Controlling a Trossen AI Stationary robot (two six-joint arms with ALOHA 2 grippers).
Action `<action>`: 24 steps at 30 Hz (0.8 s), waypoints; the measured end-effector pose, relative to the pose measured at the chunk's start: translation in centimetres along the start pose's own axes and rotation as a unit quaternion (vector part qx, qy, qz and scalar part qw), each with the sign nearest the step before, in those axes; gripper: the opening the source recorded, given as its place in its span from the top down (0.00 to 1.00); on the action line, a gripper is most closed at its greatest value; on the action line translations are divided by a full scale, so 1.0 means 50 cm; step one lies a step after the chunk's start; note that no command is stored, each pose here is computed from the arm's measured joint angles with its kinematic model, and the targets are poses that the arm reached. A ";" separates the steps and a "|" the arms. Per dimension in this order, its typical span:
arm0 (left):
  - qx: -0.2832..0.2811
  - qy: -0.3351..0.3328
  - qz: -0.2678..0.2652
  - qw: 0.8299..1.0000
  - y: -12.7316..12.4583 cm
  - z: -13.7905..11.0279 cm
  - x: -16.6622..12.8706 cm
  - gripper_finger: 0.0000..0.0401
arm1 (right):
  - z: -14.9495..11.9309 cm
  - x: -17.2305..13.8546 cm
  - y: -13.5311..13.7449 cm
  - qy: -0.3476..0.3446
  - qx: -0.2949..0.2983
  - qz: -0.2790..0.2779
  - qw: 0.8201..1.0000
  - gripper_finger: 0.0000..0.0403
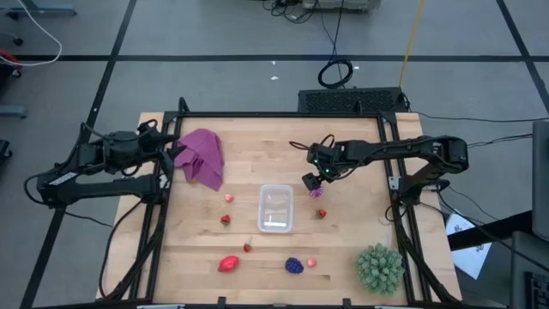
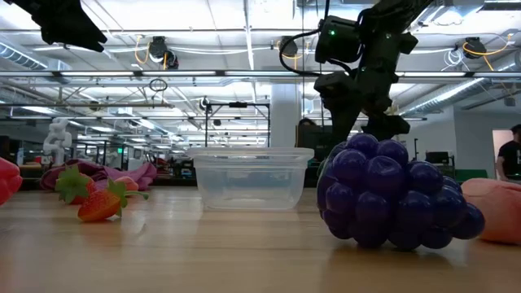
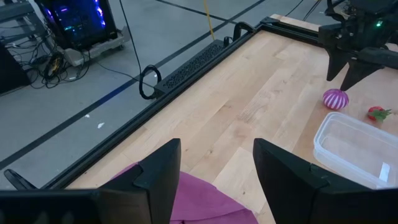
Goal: Pick and placing Produce into tupperware
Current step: Put the onion into the transparent bin
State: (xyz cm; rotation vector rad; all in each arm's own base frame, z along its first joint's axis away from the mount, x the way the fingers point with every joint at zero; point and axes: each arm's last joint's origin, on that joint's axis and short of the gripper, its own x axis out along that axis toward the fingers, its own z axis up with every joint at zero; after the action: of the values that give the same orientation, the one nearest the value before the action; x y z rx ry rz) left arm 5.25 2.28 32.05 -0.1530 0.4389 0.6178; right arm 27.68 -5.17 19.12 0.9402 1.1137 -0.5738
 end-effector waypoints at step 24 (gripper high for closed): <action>0.000 0.000 0.000 1.000 0.000 0.000 0.000 0.48 | -0.002 0.080 -0.001 0.051 -0.017 -0.029 0.998 0.27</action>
State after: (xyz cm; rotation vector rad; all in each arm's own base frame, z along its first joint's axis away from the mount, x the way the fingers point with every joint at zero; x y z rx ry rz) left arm 5.26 2.27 32.05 -0.1529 0.4385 0.6178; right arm 29.06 -4.86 15.36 0.9197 1.2423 -0.5566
